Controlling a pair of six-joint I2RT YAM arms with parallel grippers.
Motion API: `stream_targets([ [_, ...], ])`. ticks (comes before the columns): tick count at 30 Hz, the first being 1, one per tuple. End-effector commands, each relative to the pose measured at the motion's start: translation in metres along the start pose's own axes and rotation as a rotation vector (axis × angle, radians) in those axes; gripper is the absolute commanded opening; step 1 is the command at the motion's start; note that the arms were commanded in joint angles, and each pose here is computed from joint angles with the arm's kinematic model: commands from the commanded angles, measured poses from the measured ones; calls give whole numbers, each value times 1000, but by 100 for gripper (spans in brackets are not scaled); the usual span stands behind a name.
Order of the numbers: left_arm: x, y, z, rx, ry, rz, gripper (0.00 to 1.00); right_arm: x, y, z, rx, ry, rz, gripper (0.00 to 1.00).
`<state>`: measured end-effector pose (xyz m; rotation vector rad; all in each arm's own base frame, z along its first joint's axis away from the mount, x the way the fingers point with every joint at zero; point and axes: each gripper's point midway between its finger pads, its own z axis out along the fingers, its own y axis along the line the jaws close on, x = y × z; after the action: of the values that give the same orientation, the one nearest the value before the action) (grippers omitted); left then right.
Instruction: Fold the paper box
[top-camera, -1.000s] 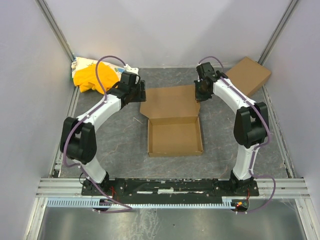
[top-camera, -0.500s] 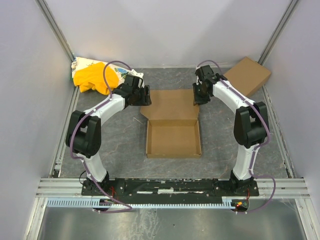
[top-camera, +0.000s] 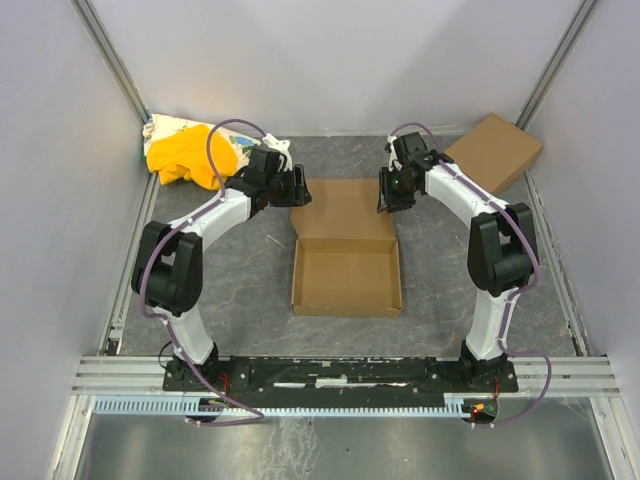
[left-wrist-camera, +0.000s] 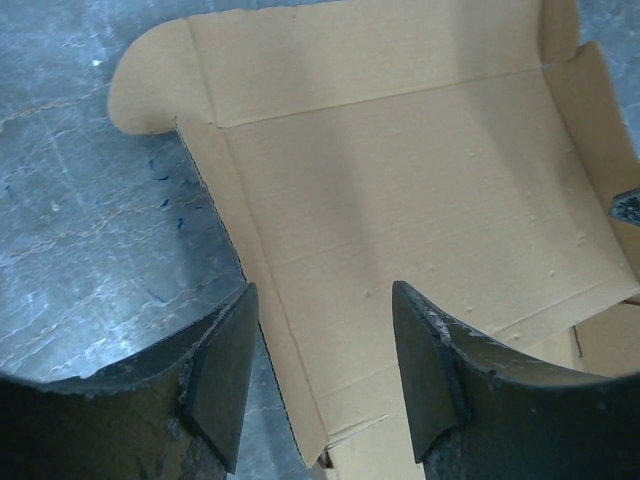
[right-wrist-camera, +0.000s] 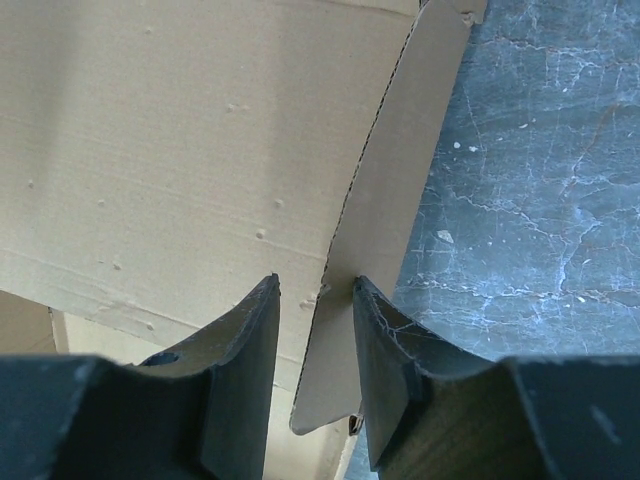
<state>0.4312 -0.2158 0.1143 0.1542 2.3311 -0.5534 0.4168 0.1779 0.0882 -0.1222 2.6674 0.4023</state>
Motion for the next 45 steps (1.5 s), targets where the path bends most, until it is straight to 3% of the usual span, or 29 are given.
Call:
stream_targets([
  [1, 3, -31, -1, 101, -4, -12, 63, -10, 15, 1, -57, -50, -5, 43],
  [9, 18, -48, 8, 144, 35, 5, 62, -4, 15, 10, -70, -23, -1, 43],
  [28, 48, -48, 28, 123, 137, 15, 62, -3, 31, 3, -104, -46, -37, 43],
  [45, 61, -51, 36, 113, 174, 35, 62, 15, 58, 23, -111, 22, -109, 43],
])
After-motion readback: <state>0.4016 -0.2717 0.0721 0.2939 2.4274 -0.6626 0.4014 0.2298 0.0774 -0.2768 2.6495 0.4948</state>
